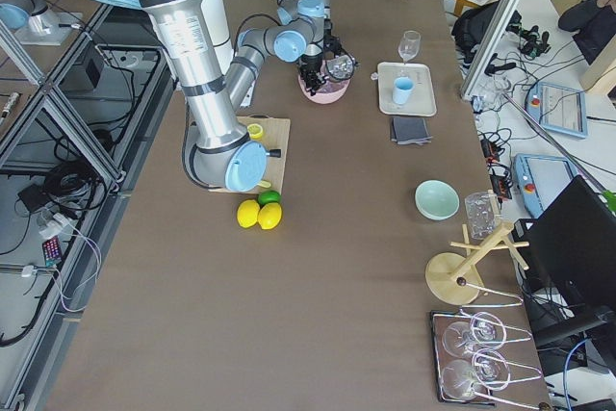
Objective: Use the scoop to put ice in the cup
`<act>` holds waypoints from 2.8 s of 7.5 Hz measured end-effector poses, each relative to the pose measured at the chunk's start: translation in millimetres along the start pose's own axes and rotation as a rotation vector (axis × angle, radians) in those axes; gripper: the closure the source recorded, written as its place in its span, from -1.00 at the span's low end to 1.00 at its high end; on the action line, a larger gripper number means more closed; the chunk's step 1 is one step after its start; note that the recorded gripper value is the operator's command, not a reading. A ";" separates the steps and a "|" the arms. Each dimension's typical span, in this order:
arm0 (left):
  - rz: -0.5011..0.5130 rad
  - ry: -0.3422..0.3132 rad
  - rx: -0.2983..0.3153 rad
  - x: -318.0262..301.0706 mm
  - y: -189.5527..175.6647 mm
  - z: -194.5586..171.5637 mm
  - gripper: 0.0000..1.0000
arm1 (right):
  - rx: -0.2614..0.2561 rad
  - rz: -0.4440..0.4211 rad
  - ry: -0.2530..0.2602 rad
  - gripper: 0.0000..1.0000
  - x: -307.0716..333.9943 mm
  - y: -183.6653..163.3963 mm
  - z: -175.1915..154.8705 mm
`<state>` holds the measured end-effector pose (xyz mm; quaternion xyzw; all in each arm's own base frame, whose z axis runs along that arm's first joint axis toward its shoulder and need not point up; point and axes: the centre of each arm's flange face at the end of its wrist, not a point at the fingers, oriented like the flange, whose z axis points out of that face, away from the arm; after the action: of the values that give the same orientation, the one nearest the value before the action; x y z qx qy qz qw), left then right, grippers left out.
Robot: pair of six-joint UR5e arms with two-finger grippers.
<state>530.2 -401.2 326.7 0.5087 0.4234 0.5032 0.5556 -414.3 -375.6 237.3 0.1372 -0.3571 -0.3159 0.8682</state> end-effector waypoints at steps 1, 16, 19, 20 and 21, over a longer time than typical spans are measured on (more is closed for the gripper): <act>-0.001 0.003 0.000 -1.3 0.5 -1.4 -0.97 | -0.035 0.062 -0.015 1.00 4.0 -6.7 -4.5; 0.043 0.182 -0.282 -97.9 164.8 -253.7 -0.97 | -0.395 0.639 -0.316 1.00 66.1 -237.4 -26.4; 0.165 0.278 -0.411 -119.5 237.7 -330.5 -0.97 | -0.411 0.651 -0.342 1.00 68.0 -232.3 -21.5; 0.157 0.295 -0.443 -117.9 256.7 -352.0 -0.97 | -0.419 0.657 -0.349 1.00 69.6 -229.9 -17.9; 0.126 0.288 -0.473 -116.1 270.2 -372.8 -0.97 | -0.430 0.665 -0.363 1.00 70.8 -227.6 -15.1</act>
<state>113.6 -470.7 543.6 0.3139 0.3363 0.6886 0.5605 -467.6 -594.9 158.8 -0.2268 -0.4548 -0.1053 0.8548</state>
